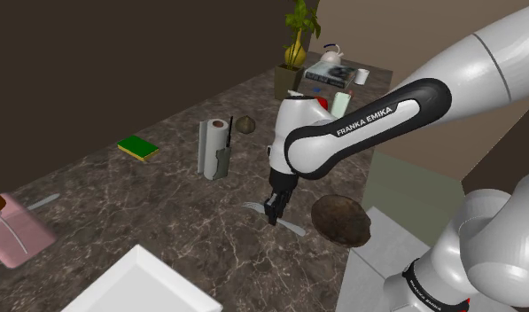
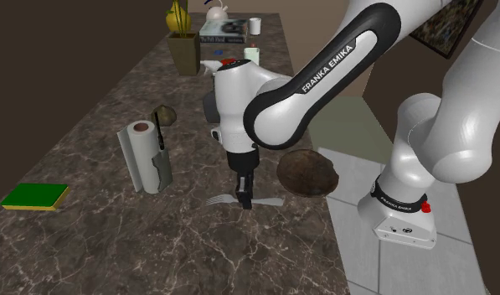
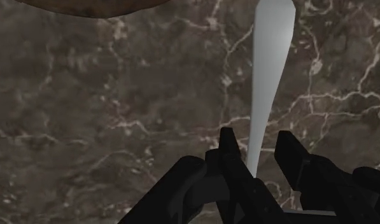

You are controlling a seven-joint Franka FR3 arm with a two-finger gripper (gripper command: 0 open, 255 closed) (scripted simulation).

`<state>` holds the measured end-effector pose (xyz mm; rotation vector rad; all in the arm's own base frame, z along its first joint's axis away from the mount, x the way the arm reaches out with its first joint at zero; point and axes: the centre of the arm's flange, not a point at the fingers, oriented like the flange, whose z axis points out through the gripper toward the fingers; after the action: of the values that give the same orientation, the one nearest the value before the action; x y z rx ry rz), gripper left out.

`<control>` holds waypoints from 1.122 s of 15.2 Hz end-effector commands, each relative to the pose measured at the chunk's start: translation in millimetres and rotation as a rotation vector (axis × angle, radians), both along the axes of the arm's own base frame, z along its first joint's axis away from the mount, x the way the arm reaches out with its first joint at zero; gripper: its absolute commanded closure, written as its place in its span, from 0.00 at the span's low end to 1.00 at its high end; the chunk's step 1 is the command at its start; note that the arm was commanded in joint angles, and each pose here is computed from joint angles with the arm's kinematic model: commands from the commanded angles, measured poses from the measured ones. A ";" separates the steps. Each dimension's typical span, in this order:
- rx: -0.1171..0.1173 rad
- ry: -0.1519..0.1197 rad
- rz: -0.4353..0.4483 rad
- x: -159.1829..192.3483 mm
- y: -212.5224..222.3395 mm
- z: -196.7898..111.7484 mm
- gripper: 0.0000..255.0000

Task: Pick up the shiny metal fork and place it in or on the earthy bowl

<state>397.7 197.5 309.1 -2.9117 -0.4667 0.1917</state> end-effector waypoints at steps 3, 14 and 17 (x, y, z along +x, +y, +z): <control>-0.001 0.002 -0.001 -0.4 -0.3 -1.2 1.00; -0.001 0.002 -0.001 -0.1 -0.4 41.2 1.00; -0.001 0.002 -0.001 -0.1 -0.4 57.0 1.00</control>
<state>397.3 197.3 360.8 -2.9120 -0.4649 0.1937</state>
